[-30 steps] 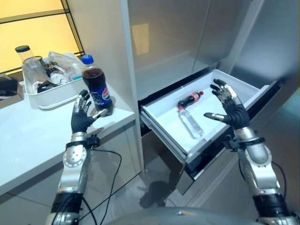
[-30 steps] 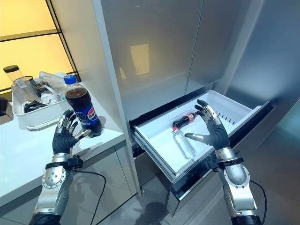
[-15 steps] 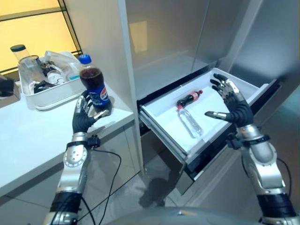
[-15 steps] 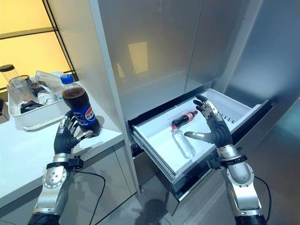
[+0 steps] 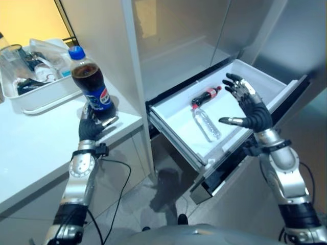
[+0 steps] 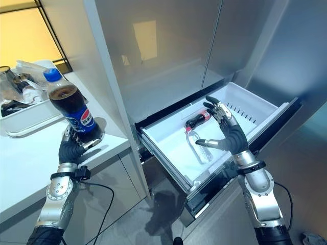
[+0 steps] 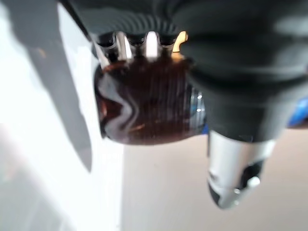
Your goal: Take the drinks into the refrigerator
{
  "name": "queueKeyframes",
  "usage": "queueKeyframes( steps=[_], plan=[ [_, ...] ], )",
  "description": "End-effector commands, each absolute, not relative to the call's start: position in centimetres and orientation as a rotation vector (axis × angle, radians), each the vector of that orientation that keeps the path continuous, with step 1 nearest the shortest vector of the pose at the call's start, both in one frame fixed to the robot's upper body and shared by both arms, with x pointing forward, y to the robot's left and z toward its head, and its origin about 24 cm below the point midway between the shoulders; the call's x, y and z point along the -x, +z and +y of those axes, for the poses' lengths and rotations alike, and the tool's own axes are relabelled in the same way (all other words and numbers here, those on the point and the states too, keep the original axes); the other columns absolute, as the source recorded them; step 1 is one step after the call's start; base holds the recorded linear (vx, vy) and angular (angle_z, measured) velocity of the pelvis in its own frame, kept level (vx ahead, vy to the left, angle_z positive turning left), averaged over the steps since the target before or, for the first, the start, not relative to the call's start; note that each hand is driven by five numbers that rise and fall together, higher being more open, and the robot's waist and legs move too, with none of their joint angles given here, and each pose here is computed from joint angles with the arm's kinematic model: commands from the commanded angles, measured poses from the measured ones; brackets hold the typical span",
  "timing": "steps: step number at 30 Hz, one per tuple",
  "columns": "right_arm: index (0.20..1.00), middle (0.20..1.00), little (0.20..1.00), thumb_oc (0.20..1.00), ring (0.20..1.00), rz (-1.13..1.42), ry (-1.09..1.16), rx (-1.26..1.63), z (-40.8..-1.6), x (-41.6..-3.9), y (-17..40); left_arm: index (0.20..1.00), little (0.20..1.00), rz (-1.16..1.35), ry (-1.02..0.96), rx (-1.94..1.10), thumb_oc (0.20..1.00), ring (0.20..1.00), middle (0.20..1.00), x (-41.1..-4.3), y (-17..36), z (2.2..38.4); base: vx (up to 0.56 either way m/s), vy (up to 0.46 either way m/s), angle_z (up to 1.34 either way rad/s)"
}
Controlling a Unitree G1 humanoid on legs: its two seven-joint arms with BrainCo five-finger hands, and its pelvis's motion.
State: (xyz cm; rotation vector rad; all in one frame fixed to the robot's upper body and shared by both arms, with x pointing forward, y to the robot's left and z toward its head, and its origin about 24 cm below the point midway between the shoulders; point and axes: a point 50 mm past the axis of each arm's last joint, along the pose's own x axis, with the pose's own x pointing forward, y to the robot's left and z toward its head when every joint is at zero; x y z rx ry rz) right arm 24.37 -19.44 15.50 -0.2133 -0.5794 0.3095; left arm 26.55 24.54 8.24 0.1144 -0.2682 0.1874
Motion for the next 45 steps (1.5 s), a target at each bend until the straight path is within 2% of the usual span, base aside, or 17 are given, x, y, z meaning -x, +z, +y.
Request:
queueKeyframes(
  steps=[1,15,16,17,45],
  plan=[
    [1.000,1.000,1.000,1.000,1.000,-0.790,0.359,0.176,-18.6,-23.7,19.5,1.000,1.000,-0.346,0.117,-0.211,1.000,1.000,1.000,-29.1,10.4,23.3,0.02,-0.010,-0.06],
    [1.000,1.000,1.000,1.000,1.000,-0.703,0.395,0.158,-18.3,-23.3,17.6,1.000,1.000,-0.403,0.100,-0.227,1.000,1.000,1.000,-30.4,12.1,22.1,0.04,-0.011,0.00],
    [1.000,1.000,1.000,1.000,1.000,-0.697,0.399,0.155,-18.2,-23.4,17.4,0.526,0.526,-0.408,0.098,-0.225,0.526,0.526,0.526,-30.5,12.3,22.0,0.00,0.000,0.00],
    [1.000,1.000,1.000,1.000,1.000,-0.697,0.399,0.155,-18.2,-23.4,17.4,0.200,0.200,-0.408,0.098,-0.225,0.200,0.200,0.200,-30.5,12.3,22.0,0.00,0.000,0.00],
    [1.000,1.000,1.000,1.000,1.000,-0.635,0.415,0.137,-18.1,-23.6,16.1,0.200,0.200,-0.387,0.048,-0.223,0.200,0.200,0.200,-30.2,11.6,21.4,0.00,0.000,0.00]
  ],
)
